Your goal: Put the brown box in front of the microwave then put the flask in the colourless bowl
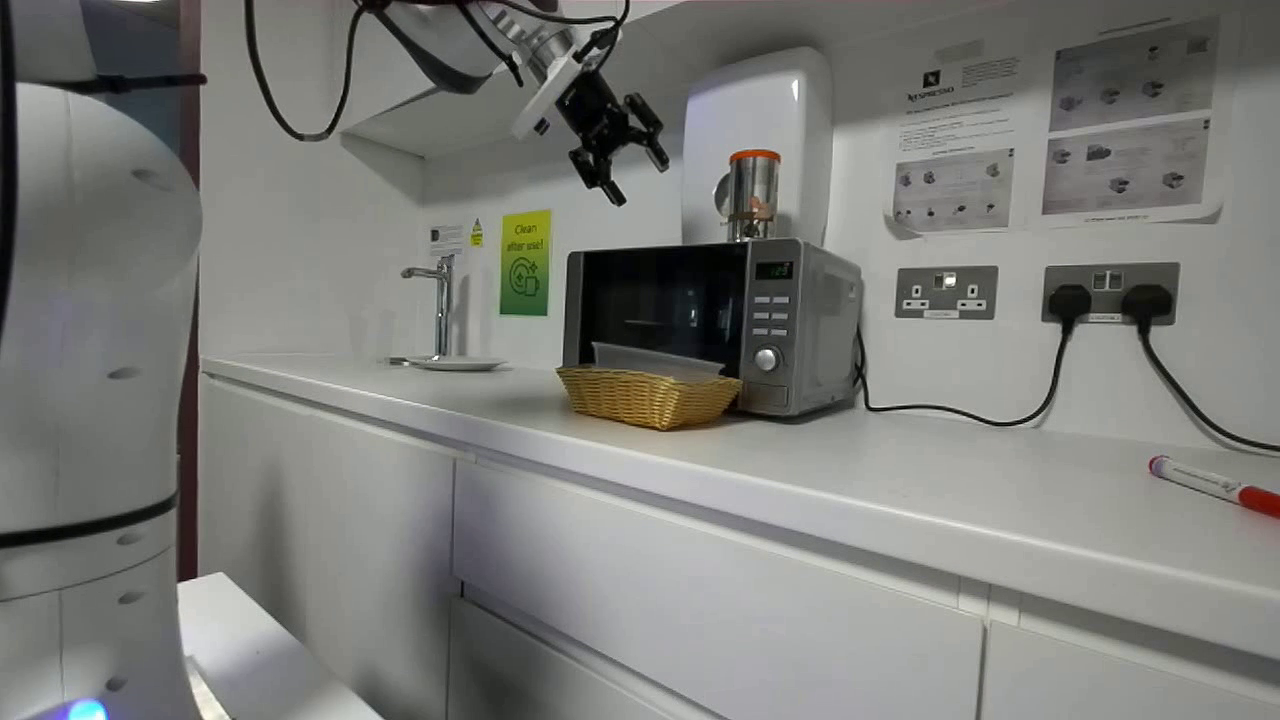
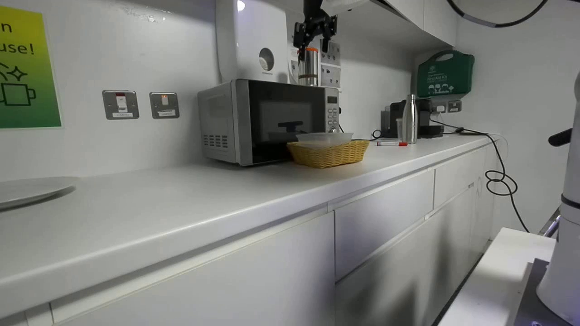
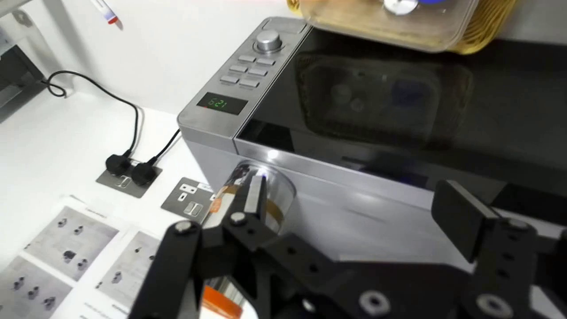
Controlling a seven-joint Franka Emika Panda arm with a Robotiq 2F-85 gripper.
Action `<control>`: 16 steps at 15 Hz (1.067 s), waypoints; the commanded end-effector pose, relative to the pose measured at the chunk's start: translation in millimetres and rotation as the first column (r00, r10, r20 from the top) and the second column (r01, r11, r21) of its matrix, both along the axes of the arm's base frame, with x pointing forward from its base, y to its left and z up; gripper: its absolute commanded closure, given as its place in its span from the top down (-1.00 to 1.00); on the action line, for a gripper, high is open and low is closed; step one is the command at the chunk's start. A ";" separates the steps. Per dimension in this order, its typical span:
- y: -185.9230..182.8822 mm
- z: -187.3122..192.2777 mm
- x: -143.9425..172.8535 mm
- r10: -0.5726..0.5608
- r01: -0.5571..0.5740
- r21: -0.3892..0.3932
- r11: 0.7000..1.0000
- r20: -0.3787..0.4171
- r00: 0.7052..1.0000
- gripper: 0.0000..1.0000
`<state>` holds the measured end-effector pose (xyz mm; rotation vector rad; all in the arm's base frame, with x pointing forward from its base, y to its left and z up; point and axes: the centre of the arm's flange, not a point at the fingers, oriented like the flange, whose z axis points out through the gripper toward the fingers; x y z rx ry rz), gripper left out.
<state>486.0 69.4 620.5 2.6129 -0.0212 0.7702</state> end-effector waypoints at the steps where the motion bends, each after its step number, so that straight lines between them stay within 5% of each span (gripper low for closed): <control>1: -3.6 -9.0 23.1 -0.123 0.126 -0.009 0.992 0.158 0.980 1.00; 4: -7.3 -24.4 31.1 -0.237 0.245 0.004 0.970 0.265 0.935 1.00; 8: -11.4 -39.9 41.9 -0.369 0.396 0.018 0.918 0.402 0.838 1.00; 16: -5.6 -51.4 51.2 -0.489 0.609 0.070 0.790 0.672 0.556 1.00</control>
